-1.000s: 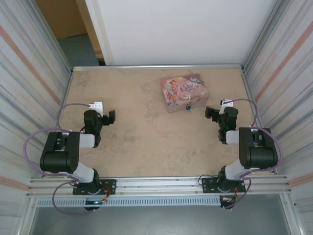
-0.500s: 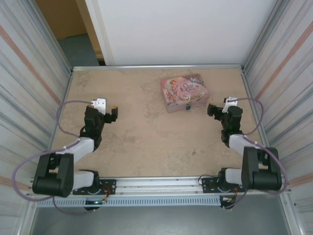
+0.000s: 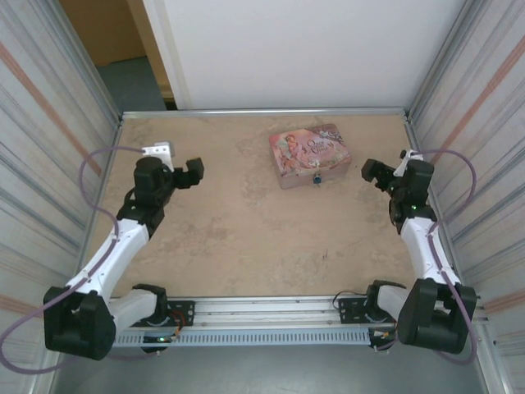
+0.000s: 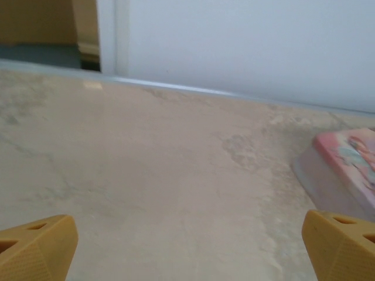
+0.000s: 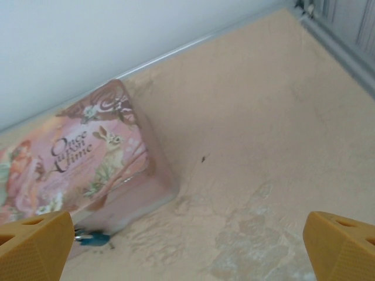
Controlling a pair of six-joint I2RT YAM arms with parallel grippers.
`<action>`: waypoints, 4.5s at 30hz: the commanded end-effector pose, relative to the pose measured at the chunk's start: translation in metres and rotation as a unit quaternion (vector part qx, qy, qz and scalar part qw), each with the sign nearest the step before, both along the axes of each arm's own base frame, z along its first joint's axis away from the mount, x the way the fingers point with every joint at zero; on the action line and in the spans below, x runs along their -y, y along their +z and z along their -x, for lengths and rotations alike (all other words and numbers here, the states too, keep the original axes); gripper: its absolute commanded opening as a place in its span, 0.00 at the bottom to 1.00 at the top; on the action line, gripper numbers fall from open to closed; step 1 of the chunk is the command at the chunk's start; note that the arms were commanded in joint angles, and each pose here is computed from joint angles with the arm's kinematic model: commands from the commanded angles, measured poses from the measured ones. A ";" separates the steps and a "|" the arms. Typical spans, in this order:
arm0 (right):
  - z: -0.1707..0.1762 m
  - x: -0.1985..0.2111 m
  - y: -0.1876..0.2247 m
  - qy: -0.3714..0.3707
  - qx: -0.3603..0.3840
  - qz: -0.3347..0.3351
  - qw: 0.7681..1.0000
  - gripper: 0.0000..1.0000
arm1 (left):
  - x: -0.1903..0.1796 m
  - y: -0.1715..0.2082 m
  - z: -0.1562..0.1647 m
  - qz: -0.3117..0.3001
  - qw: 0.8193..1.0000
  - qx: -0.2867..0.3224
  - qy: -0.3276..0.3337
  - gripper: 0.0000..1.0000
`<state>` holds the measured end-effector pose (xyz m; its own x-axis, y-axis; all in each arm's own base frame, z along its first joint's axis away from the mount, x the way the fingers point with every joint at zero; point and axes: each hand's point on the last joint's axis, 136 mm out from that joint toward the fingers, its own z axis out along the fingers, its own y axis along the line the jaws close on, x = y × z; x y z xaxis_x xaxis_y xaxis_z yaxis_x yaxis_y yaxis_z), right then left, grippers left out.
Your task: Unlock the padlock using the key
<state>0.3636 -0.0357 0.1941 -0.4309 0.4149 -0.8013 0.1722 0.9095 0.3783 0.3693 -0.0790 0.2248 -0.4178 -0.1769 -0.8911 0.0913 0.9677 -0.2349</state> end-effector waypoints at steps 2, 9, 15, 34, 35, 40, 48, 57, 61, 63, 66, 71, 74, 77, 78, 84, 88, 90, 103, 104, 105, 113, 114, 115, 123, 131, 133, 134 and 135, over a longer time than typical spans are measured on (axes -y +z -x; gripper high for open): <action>0.000 -0.033 -0.009 0.063 -0.055 -0.111 0.990 0.99 | 0.059 -0.026 0.006 0.028 0.994 -0.084 -0.066 0.99; -0.032 -0.039 -0.011 0.086 -0.057 -0.142 0.984 0.99 | 0.148 -0.038 -0.011 0.031 0.982 -0.123 -0.139 0.99; -0.063 -0.044 -0.025 0.114 -0.073 -0.158 0.978 0.99 | 0.200 -0.054 -0.030 0.068 0.969 -0.165 -0.169 0.99; -0.142 -0.082 -0.068 0.214 -0.118 -0.183 0.952 0.99 | 0.284 -0.094 -0.081 0.210 0.923 -0.248 -0.206 0.99; -0.144 -0.083 -0.070 0.217 -0.118 -0.183 0.952 0.99 | 0.287 -0.095 -0.082 0.211 0.921 -0.250 -0.211 0.99; -0.146 -0.093 -0.074 0.243 -0.126 -0.191 0.943 0.95 | 0.296 -0.106 -0.091 0.217 0.916 -0.262 -0.214 0.99; -0.130 -0.111 -0.070 0.270 -0.136 -0.194 0.933 0.92 | 0.307 -0.101 -0.098 0.225 0.911 -0.255 -0.232 0.99; -0.096 -0.140 -0.075 0.285 -0.169 -0.195 0.923 0.90 | 0.293 -0.093 -0.093 0.214 0.918 -0.245 -0.225 0.99; -0.079 -0.155 -0.078 0.290 -0.181 -0.188 0.921 0.91 | 0.278 -0.086 -0.089 0.218 0.921 -0.239 -0.218 0.99; -0.069 -0.166 -0.077 0.297 -0.185 -0.184 0.918 0.91 | 0.269 -0.087 -0.087 0.214 0.922 -0.240 -0.215 0.99; -0.056 -0.182 -0.076 0.306 -0.190 -0.177 0.916 0.91 | 0.253 -0.086 -0.084 0.207 0.926 -0.238 -0.209 0.99; -0.035 -0.206 -0.077 0.315 -0.199 -0.174 0.912 0.89 | 0.232 -0.086 -0.077 0.202 0.929 -0.238 -0.199 0.99; -0.023 -0.217 -0.075 0.316 -0.194 -0.175 0.912 0.89 | 0.222 -0.087 -0.073 0.200 0.930 -0.238 -0.195 0.99; -0.011 -0.229 -0.074 0.320 -0.197 -0.169 0.911 0.89 | 0.216 -0.087 -0.070 0.197 0.932 -0.238 -0.191 0.99; -0.007 -0.232 -0.073 0.321 -0.198 -0.167 0.911 0.89 | 0.214 -0.088 -0.068 0.194 0.932 -0.239 -0.190 0.99; 0.010 -0.242 -0.075 0.314 -0.202 -0.159 0.914 0.89 | 0.203 -0.088 -0.068 0.189 0.937 -0.233 -0.177 0.99; 0.013 -0.238 -0.081 0.298 -0.207 -0.149 0.920 0.91 | 0.196 -0.087 -0.071 0.184 0.940 -0.231 -0.172 0.99; 0.012 -0.232 -0.085 0.286 -0.211 -0.142 0.924 0.93 | 0.189 -0.088 -0.074 0.184 0.941 -0.231 -0.165 0.99; 0.016 -0.177 -0.079 0.197 -0.220 -0.074 0.952 1.00 | 0.139 -0.063 -0.068 0.173 0.952 -0.209 -0.142 0.99; 0.019 -0.173 -0.076 0.193 -0.221 -0.067 0.954 1.00 | 0.136 -0.059 -0.064 0.170 0.954 -0.204 -0.140 0.99; 0.024 -0.169 -0.073 0.189 -0.224 -0.060 0.954 1.00 | 0.133 -0.055 -0.058 0.167 0.956 -0.198 -0.139 0.99; 0.085 -0.138 -0.068 0.141 -0.300 -0.029 0.943 0.95 | 0.107 -0.034 -0.004 0.158 0.964 -0.170 -0.128 0.99; 0.095 -0.133 -0.070 0.128 -0.316 -0.030 0.940 0.93 | 0.104 -0.031 0.005 0.158 0.965 -0.166 -0.128 0.99; 0.105 -0.130 -0.073 0.120 -0.331 -0.033 0.936 0.92 | 0.102 -0.030 0.013 0.157 0.965 -0.162 -0.130 0.99; 0.158 -0.128 -0.085 0.096 -0.392 -0.039 0.914 0.87 | 0.094 -0.036 0.067 0.149 0.963 -0.171 -0.145 0.99; 0.187 -0.139 -0.115 0.088 -0.461 -0.011 0.883 0.73 | 0.087 -0.063 0.101 0.181 0.956 -0.189 -0.130 0.99; 0.189 -0.145 -0.121 0.091 -0.468 -0.004 0.879 0.71 | 0.084 -0.071 0.106 0.182 0.956 -0.195 -0.125 0.99; 0.190 -0.149 -0.125 0.094 -0.471 -0.002 0.877 0.71 | 0.083 -0.075 0.107 0.179 0.956 -0.197 -0.123 0.99; 0.190 -0.151 -0.128 0.095 -0.473 -0.001 0.876 0.70 | 0.082 -0.077 0.108 0.178 0.956 -0.199 -0.122 0.99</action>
<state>0.1812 0.1175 0.0776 -0.9703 0.2291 -0.0770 0.2105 0.9575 0.1971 0.2652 -0.1633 0.1510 -0.7800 -0.2770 -0.5612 0.1571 0.7813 -0.6041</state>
